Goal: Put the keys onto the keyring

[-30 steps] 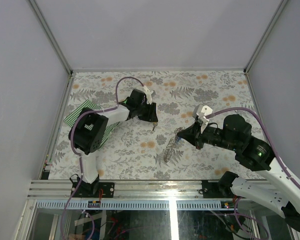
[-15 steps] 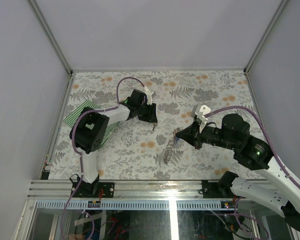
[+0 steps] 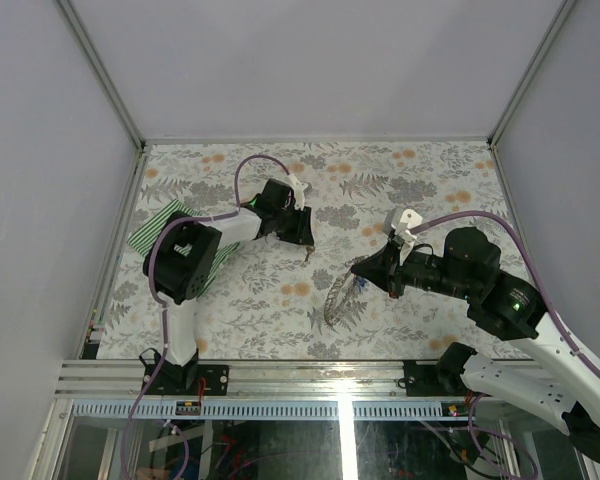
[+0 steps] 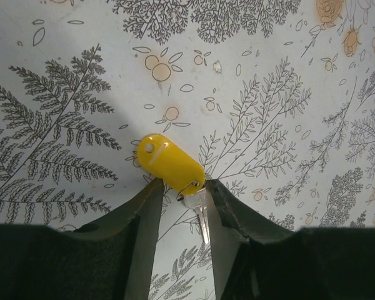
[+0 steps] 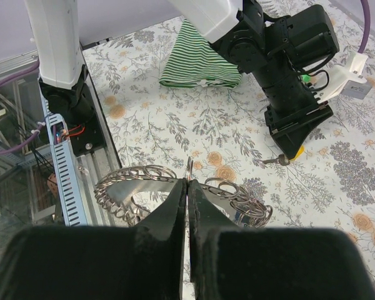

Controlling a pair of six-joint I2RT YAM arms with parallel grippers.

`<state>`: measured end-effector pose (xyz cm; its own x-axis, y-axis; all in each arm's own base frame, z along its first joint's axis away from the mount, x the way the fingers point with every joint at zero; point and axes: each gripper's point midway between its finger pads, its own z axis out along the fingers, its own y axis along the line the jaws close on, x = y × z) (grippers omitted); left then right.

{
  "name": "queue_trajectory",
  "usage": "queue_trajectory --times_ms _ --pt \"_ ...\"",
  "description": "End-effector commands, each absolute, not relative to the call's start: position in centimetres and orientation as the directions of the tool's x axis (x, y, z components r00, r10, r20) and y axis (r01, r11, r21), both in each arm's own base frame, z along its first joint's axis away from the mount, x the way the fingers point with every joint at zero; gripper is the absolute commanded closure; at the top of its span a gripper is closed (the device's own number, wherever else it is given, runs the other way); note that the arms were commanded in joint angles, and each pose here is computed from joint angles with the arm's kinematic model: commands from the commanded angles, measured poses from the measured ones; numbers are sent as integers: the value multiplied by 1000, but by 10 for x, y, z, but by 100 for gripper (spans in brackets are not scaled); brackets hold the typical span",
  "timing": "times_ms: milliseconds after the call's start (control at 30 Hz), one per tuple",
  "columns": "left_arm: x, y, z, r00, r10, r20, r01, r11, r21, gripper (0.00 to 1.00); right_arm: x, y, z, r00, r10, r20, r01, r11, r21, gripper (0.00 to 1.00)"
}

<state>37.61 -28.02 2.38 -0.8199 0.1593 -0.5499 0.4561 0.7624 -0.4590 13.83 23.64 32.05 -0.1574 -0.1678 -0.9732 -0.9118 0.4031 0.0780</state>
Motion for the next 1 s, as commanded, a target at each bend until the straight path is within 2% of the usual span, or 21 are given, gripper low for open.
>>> queue_trajectory --times_ms 0,67,200,500,967 --pt "376 -280 8 -827 180 -532 459 763 -455 68 138 241 347 -97 -83 -992 -922 382 59 100" --pt "375 -281 8 -829 183 -528 461 757 -463 74 138 241 347 -99 -83 -992 -922 383 60 100" --pt "373 -283 7 -830 186 -527 464 753 -467 79 138 241 346 -101 -84 -991 -922 383 62 100" --pt "369 -285 16 -815 186 -549 485 737 -471 100 137 243 348 -103 -80 -991 -924 376 66 100" --pt "347 -290 116 -634 130 -763 664 596 -451 100 141 240 351 -90 -74 -993 -916 398 53 100"
